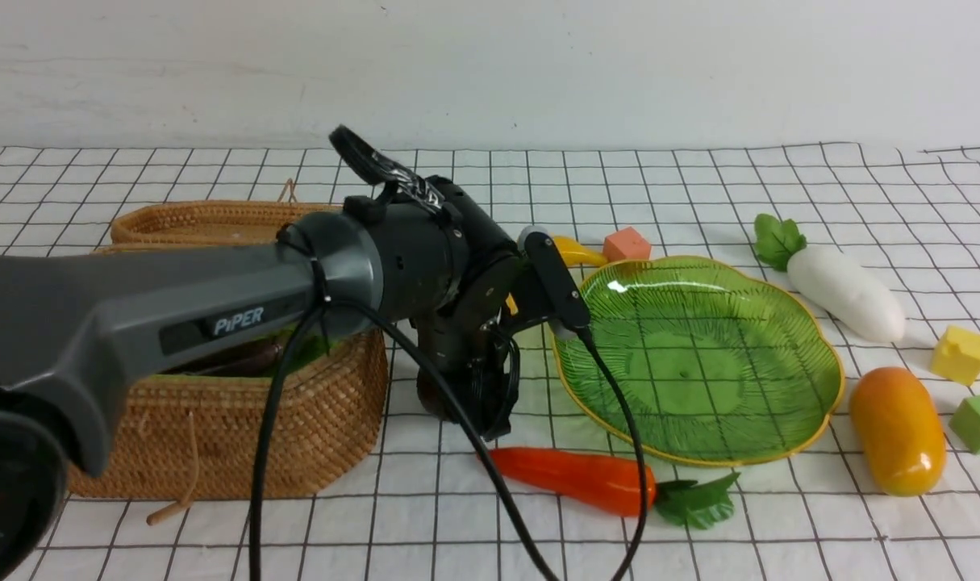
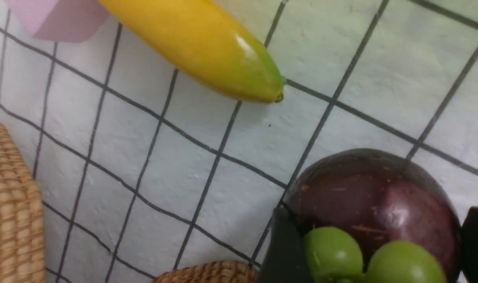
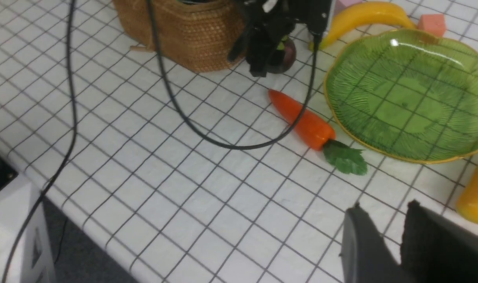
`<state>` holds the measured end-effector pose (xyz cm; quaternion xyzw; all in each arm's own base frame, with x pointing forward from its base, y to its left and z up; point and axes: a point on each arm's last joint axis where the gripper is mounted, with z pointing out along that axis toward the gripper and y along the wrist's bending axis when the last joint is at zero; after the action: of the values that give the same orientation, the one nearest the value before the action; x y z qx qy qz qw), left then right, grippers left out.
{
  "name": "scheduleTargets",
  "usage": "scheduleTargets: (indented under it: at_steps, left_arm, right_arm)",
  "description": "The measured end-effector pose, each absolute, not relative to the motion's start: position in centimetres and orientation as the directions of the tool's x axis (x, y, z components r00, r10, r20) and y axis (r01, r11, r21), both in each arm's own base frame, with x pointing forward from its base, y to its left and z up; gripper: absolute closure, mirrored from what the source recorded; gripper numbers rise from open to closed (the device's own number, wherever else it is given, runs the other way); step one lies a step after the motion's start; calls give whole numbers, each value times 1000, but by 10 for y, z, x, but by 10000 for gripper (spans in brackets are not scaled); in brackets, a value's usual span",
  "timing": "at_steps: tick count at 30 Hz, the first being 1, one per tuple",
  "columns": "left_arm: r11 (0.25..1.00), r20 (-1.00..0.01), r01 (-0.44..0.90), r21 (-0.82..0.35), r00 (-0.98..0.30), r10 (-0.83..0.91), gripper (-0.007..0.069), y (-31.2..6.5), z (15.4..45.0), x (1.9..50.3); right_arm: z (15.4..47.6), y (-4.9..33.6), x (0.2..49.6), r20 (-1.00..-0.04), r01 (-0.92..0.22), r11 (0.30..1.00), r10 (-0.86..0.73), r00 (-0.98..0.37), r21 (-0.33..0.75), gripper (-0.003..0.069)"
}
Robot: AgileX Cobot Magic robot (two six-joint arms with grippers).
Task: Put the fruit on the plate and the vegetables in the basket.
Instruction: Grab a mangosteen with your left arm and put it on the plate on the right
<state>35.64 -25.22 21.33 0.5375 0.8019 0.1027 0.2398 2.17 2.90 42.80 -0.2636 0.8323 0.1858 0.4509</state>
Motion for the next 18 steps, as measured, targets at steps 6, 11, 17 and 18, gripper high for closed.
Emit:
scheduleTargets:
  at_steps: [6, 11, 17, 18]
  left_arm:
    - [430, -491, 802, 415, -201, 847, 115, -281, 263, 329]
    - [510, -722, 809, 293, -163, 673, 115, -319, 264, 321]
    - [607, -837, 778, 166, -214, 504, 117, -342, 224, 338]
    - [610, -838, 776, 162, -218, 500, 118, -344, 218, 340]
  right_arm:
    - [429, 17, 30, -852, -443, 893, -175, -493, 73, 476]
    - [429, 13, 33, -856, -387, 919, -139, -499, 76, 476]
    - [426, 15, 30, -831, -406, 908, -142, -537, 107, 476]
    - [426, 15, 29, -829, -408, 906, -142, -541, 111, 476]
